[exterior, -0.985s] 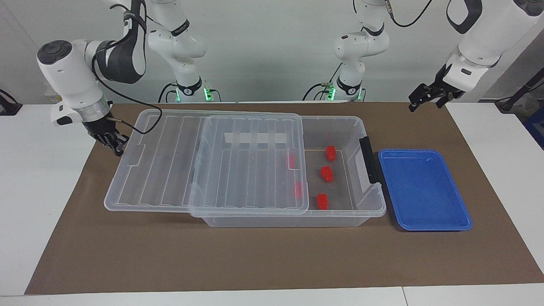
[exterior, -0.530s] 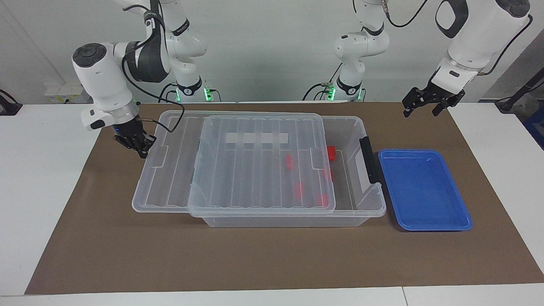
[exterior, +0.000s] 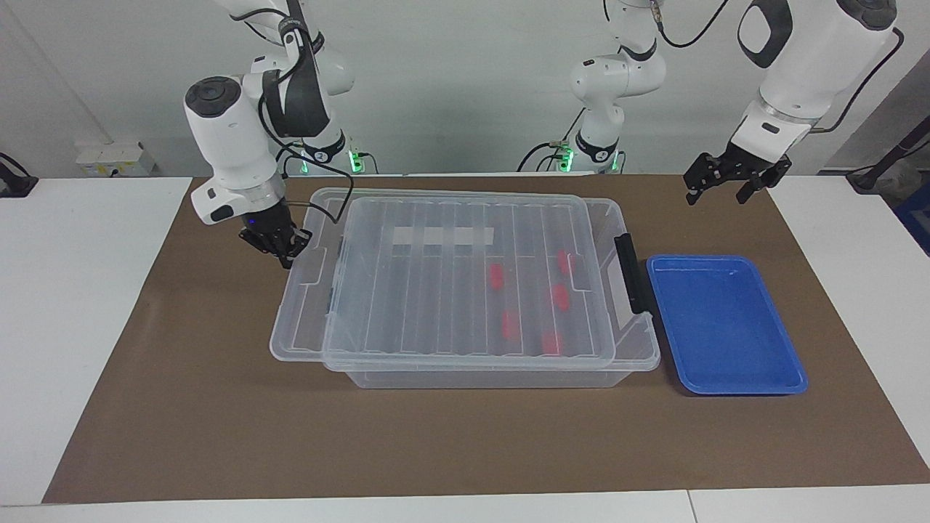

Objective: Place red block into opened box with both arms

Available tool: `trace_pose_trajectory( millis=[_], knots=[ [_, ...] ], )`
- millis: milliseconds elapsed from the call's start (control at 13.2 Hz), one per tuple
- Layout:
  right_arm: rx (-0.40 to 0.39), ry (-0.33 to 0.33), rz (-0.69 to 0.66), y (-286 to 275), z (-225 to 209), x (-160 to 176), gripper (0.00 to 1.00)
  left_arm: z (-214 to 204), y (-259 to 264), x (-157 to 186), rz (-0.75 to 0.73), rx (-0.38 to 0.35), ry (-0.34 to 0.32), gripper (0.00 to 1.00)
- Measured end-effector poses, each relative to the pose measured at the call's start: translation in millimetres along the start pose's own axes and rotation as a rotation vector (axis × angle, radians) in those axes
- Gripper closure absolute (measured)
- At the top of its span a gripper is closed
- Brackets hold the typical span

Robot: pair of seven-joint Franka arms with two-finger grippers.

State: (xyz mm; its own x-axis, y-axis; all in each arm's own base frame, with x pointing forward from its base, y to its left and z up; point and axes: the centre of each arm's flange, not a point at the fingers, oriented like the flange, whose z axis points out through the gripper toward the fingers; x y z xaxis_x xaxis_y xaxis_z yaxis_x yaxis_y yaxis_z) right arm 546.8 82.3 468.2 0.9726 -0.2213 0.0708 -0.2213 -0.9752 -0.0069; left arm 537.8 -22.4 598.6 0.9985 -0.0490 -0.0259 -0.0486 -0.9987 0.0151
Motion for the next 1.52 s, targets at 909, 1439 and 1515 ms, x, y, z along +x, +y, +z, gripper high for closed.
trace_pose_trajectory(
  millis=[909, 1439, 1515],
  knots=[
    [0.009, 0.011, -0.044, -26.6, -6.8, -11.2, 0.99, 3.8, 19.0, 2.3, 0.042, -0.006, -0.004, 0.00],
    [0.004, 0.029, 0.078, 43.7, -65.6, 3.1, 0.35, 3.7, 10.3, 2.4, 0.027, -0.008, -0.003, 0.00],
    [0.003, 0.032, 0.083, 53.1, -82.8, 6.8, 0.22, 3.6, 10.1, 2.4, 0.027, -0.008, -0.003, 0.00]
  ],
)
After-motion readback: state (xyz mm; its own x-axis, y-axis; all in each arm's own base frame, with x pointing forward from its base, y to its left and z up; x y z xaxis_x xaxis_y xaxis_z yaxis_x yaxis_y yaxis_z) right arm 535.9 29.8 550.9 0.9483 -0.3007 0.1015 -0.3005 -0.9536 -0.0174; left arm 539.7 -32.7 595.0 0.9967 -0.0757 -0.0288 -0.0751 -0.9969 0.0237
